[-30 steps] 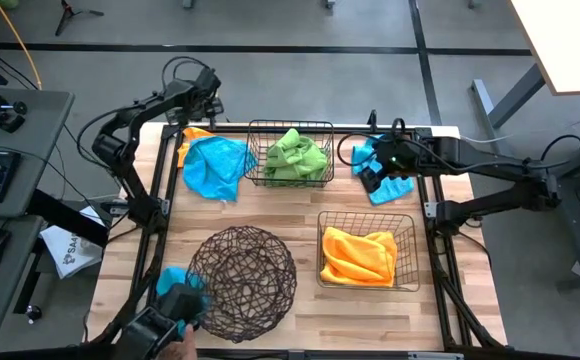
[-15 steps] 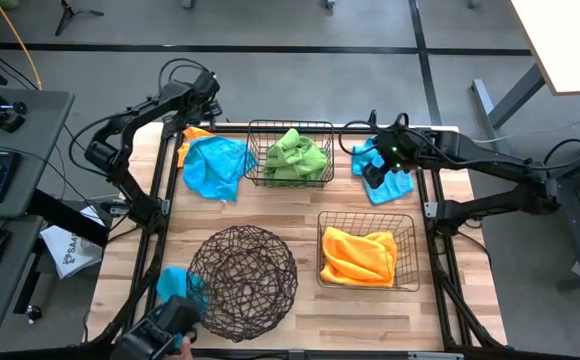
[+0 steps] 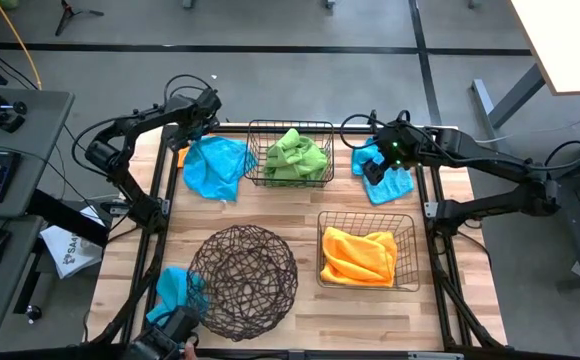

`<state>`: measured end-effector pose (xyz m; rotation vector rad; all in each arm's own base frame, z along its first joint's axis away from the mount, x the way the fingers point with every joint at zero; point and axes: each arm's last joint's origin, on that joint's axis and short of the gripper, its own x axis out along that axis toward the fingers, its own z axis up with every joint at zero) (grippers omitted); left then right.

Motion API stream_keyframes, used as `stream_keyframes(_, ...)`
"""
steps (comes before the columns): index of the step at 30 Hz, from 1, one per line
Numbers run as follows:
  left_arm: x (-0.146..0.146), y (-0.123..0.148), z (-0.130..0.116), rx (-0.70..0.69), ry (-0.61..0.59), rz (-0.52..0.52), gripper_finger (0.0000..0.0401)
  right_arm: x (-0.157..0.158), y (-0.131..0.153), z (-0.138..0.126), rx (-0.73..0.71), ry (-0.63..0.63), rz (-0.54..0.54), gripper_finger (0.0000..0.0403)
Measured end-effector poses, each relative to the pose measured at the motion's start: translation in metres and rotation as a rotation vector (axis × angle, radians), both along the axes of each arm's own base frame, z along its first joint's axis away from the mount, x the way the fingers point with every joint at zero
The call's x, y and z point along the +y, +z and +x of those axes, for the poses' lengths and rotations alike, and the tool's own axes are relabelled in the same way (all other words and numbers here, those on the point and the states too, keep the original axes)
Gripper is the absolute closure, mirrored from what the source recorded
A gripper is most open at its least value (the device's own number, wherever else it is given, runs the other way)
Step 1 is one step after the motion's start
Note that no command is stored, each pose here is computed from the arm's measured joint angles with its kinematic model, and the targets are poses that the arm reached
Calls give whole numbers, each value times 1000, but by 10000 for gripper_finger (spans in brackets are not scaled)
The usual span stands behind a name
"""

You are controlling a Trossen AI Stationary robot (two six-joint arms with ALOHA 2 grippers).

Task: Sort microfiber towel by color & place in baskets
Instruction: Put the orange towel into the gold wire basket

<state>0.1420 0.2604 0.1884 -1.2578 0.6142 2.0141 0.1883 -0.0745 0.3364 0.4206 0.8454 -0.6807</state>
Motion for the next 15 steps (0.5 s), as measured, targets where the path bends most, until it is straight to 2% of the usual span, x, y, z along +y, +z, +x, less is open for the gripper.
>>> stream_keyframes(6, 7, -9, -7, -161, 55, -8, 174, 0, 0, 0, -12, -15, 14, 45)
stream_keyframes(11, 9, -10, -11, -219, 60, -39, 174, 0, 0, 0, -23, -34, 31, 45)
stream_keyframes(15, 11, -9, -5, -314, -28, -57, 174, 0, 0, 1, -32, -35, 32, 45)
